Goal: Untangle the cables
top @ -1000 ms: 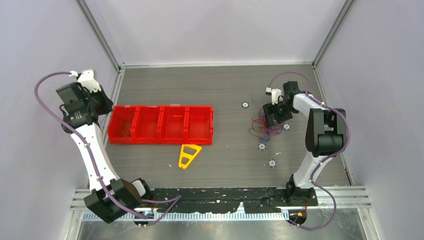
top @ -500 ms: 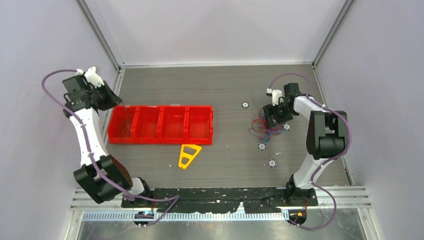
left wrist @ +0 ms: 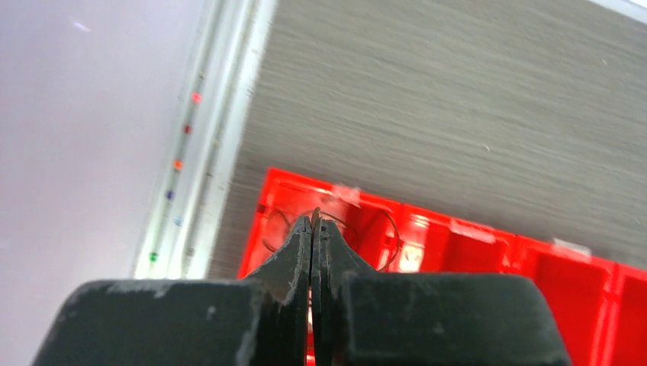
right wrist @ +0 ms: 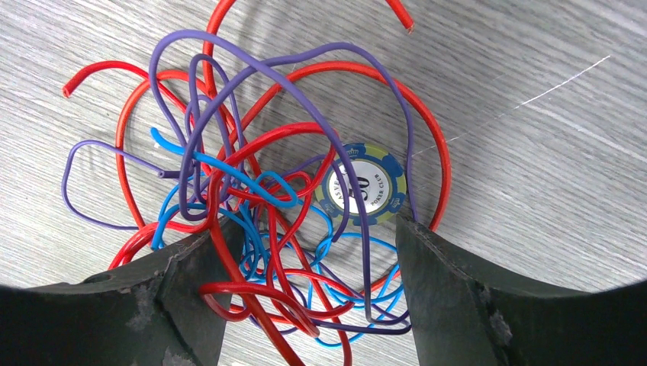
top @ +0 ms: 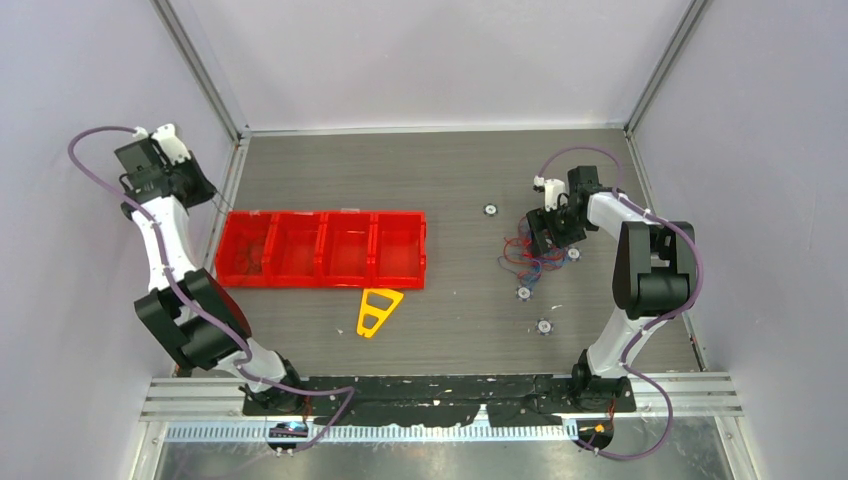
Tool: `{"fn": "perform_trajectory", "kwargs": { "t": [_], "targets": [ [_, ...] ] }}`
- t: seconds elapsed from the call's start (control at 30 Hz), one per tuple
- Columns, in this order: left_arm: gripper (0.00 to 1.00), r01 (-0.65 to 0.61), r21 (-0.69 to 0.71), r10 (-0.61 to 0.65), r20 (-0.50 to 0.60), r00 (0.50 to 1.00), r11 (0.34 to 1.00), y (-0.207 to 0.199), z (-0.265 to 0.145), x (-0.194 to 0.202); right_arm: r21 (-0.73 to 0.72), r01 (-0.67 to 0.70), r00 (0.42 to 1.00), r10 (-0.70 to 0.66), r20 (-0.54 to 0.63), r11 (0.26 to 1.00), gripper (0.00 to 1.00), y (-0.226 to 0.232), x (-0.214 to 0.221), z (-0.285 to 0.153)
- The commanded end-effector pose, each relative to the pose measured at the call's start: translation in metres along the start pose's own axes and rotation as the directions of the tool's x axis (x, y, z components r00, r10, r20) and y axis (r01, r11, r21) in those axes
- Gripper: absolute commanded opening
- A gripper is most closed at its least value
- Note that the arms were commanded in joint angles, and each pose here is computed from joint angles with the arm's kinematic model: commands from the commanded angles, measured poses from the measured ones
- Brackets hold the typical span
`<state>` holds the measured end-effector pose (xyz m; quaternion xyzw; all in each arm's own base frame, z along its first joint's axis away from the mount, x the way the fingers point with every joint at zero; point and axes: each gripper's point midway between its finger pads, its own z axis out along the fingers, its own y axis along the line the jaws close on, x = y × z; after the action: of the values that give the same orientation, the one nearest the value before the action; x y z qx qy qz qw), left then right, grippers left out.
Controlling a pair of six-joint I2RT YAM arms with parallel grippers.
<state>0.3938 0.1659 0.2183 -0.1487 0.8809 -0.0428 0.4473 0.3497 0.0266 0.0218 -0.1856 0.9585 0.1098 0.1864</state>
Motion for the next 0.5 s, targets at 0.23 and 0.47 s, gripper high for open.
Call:
{"fn": "perform_trajectory", "kwargs": {
  "t": [0.23,0.47],
  "targets": [
    [0.0,-0.232,-0.265,0.285,0.185,0.94,0.936,0.046,-0.05,-0.071,-0.031,-0.079,0.991,0.075,-0.113,0.996,0.77,0.01,0.033,0.003],
    [0.0,-0.323,-0.246,0.353,0.088,0.932,0.914,0.047,-0.033,-0.028,-0.04,-0.098,0.989,0.093,-0.116,0.994,0.77,0.012,0.031,0.006]
  ]
}}
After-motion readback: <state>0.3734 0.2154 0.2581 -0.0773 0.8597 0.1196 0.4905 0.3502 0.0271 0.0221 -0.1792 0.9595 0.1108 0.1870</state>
